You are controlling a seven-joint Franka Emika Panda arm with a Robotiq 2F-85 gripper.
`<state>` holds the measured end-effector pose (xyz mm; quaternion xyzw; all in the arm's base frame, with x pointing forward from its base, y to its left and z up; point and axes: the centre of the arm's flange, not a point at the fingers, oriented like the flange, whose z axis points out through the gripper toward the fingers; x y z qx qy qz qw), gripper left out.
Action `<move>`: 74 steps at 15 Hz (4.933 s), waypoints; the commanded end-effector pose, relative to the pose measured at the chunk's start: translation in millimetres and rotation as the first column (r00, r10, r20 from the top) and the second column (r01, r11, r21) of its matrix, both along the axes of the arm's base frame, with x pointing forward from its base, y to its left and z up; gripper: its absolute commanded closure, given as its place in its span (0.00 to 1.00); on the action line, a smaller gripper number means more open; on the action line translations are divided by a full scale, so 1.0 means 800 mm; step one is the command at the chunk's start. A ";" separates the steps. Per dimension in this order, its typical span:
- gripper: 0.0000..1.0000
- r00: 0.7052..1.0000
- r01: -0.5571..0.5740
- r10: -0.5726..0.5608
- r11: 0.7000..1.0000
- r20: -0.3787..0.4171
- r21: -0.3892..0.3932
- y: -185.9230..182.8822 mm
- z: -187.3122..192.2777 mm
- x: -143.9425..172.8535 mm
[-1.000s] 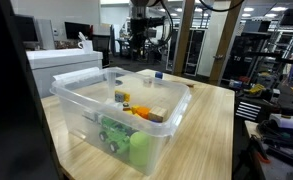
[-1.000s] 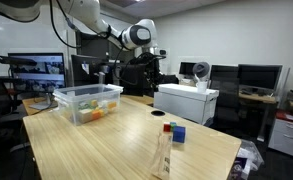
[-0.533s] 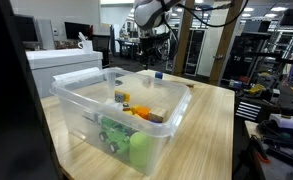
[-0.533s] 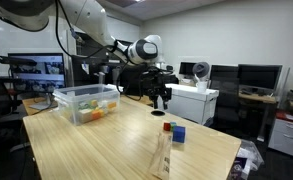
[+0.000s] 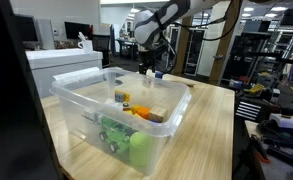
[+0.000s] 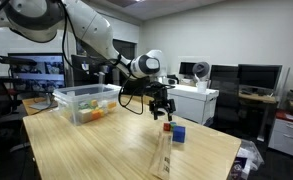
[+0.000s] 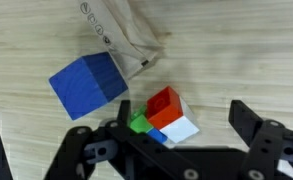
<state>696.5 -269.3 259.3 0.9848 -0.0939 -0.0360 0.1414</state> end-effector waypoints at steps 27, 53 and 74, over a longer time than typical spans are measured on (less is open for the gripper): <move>0.00 0.810 -0.475 0.496 0.868 -0.314 0.145 -0.042 -0.014 0.029; 0.00 0.675 -0.654 0.652 0.745 -0.345 0.129 -0.030 -0.036 0.062; 0.55 0.770 -0.631 0.634 0.740 0.074 0.233 0.135 0.145 0.063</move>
